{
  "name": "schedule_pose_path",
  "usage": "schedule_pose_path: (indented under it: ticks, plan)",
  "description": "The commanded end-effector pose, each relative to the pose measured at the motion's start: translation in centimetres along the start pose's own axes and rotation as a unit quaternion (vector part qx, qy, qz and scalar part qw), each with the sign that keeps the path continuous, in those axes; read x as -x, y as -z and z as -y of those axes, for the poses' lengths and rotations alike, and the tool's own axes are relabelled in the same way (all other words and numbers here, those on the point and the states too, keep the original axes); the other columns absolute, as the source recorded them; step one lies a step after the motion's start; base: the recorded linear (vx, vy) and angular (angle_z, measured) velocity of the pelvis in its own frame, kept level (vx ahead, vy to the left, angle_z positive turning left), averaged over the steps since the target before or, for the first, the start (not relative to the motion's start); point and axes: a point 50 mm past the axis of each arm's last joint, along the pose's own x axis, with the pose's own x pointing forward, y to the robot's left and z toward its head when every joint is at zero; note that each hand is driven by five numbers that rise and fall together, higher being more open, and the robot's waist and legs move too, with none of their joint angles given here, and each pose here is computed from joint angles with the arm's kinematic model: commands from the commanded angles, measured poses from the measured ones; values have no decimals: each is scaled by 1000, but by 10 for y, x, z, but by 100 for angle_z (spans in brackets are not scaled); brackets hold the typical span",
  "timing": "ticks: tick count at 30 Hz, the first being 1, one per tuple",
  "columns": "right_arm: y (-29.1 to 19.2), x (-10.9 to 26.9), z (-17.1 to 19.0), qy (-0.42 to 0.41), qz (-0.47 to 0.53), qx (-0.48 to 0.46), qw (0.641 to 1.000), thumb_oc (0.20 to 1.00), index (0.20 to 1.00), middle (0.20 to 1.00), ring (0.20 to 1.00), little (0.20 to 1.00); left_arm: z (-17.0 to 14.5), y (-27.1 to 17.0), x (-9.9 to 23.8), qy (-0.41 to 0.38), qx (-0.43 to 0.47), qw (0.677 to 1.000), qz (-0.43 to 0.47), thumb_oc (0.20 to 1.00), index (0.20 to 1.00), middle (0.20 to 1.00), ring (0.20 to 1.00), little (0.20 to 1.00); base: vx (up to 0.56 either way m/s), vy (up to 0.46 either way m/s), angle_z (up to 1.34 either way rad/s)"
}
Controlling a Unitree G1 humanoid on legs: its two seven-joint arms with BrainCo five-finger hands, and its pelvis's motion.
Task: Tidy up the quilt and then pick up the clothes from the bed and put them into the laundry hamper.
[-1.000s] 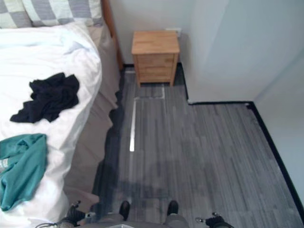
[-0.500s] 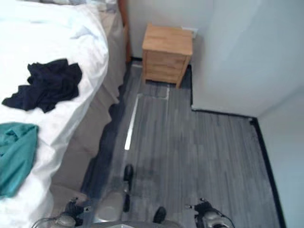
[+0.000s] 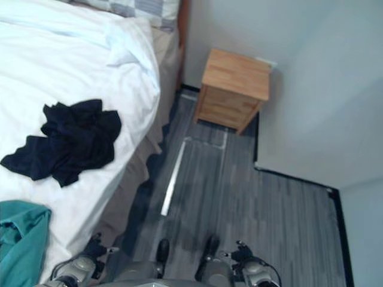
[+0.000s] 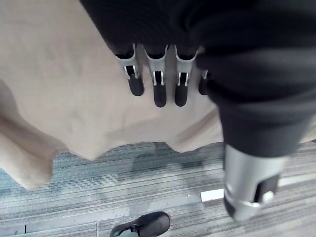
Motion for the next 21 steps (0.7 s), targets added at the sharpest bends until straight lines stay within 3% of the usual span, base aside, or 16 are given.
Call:
schedule_pose_path:
  ticks: [1, 6, 12, 21]
  plan:
    - [-6, -1, 8, 7, 9, 13, 1000, 1000, 1000, 1000, 1000, 1000, -28, -13, -3, -44, -28, 998, 32, 1000, 1000, 1000, 1000, 1000, 689, -234, 108]
    - [28, 4, 14, 4, -50, 64, 997, 1000, 1000, 1000, 1000, 1000, -19, 36, 7, -29, -8, 999, -39, 1000, 1000, 1000, 1000, 1000, 654, -262, 106]
    - [-42, -6, 19, 19, 63, 96, 993, 1000, 1000, 1000, 1000, 1000, -12, 22, 4, -24, -8, 999, -21, 1000, 1000, 1000, 1000, 1000, 246, -140, 20]
    - [-71, -5, 7, 9, 109, 78, 991, 1000, 1000, 1000, 1000, 1000, -32, 25, 4, -51, 19, 998, -30, 1000, 1000, 1000, 1000, 1000, 229, 9, 75]
